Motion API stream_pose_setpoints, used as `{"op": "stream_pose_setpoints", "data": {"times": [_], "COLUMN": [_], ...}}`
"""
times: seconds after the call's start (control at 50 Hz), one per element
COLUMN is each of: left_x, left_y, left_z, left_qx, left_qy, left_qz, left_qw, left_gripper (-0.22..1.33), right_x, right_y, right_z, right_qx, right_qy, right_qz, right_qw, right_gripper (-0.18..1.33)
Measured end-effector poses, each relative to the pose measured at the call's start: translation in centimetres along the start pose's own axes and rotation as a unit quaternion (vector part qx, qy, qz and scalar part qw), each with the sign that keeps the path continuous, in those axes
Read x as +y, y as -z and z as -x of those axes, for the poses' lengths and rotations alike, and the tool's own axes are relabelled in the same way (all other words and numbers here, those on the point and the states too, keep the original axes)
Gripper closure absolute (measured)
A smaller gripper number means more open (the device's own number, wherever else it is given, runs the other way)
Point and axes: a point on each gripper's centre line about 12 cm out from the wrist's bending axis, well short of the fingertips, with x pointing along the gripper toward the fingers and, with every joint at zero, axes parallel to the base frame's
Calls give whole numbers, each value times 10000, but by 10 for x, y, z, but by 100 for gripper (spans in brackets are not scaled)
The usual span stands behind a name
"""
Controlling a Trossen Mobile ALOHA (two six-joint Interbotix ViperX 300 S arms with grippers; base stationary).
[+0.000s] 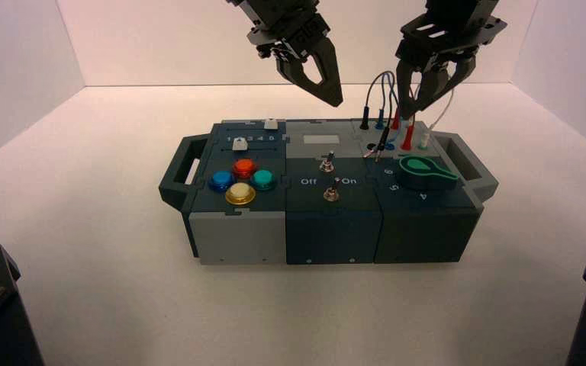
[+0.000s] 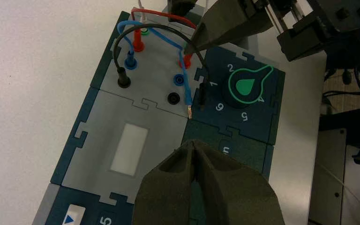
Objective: Pull the red wire.
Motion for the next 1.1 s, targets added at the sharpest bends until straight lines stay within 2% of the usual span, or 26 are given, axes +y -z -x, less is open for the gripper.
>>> {"op": "stream_pose_setpoints", "data": {"times": [0.12, 0.52, 0.8, 0.98, 1.1], "left_x": [-1, -2, -2, -2, -2], "left_y": [0, 1, 0, 1, 0], "left_z": [0, 0, 0, 0, 0], "left_qx": [8, 27, 23, 35, 29], "left_qy": [22, 72, 76, 93, 91], "left_qz": [0, 0, -11, -8, -11], "left_qw": [10000, 10000, 10000, 9999, 10000], "left_gripper": [128, 128, 128, 128, 128], "right_x": [0, 1, 8, 8, 8], "right_y": [2, 5, 6, 8, 8], "right_z": [-4, -13, -22, -27, -27], "right_qx": [75, 253, 428, 517, 518], "right_qy": [-15, -64, -136, -159, -155], "right_qz": [4, 6, 126, 123, 130], "right_qw": [10000, 9997, 9989, 9985, 9985], "right_gripper": [23, 23, 24, 26, 38]}}
